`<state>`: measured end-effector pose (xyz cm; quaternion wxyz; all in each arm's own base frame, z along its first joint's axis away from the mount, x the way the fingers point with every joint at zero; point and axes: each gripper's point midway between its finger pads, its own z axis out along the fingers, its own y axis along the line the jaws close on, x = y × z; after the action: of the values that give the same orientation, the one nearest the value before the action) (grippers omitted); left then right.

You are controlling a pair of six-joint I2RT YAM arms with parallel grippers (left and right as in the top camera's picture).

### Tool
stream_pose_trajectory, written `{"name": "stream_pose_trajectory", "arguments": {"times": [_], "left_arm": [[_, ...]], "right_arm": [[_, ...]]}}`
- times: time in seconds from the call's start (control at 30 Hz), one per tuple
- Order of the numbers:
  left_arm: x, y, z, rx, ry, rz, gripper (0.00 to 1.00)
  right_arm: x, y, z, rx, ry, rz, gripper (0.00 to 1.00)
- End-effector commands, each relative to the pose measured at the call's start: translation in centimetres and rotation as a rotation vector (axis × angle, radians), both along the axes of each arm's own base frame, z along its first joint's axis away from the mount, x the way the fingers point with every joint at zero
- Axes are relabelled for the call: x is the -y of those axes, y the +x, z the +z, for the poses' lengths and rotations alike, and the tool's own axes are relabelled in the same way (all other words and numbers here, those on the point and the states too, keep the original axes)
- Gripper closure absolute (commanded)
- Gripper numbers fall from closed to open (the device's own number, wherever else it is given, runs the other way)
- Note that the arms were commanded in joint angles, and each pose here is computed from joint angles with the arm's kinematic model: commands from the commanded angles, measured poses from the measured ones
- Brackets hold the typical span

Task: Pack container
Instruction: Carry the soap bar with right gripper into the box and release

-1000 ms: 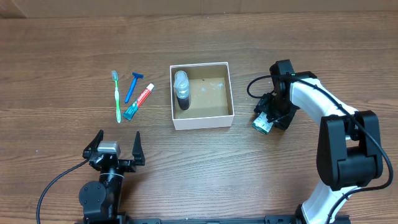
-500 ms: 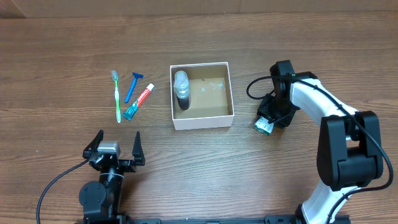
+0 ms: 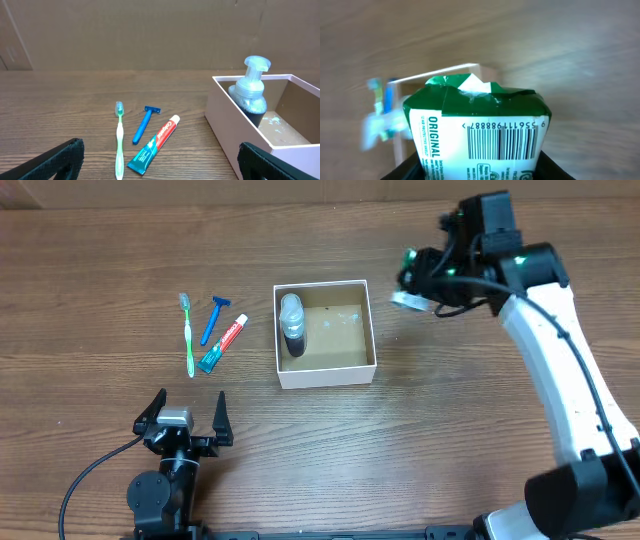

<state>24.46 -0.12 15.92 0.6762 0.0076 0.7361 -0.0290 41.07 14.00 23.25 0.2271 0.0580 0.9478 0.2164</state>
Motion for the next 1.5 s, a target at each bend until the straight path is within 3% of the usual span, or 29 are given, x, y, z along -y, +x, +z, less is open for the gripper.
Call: {"name": "stream_pose_trajectory", "arguments": {"times": [0.0,0.23,0.47,0.67,1.47], "left_arm": [[-0.4,0.0,0.0,0.006,0.017,0.017,0.0],[-0.4,0.0,0.0,0.006,0.017,0.017,0.0],[-0.4,0.0,0.0,0.006,0.017,0.017,0.0],[-0.4,0.0,0.0,0.006,0.017,0.017,0.0],[-0.4,0.0,0.0,0.006,0.017,0.017,0.0]], "right_arm": [[-5.6,-0.7,1.2,0.085,-0.02,0.13,0.55],[-11.7,-0.7,-5.3,0.058,-0.196,0.188,0.55],[-12.4,0.0,-12.1,-0.056,-0.255,0.207,0.55],[-12.4,0.6,-15.1,-0.09,-0.283,0.206,0.55],[-11.1,1.7,-18.1,-0.064,-0.309,0.166,0.55]]}}
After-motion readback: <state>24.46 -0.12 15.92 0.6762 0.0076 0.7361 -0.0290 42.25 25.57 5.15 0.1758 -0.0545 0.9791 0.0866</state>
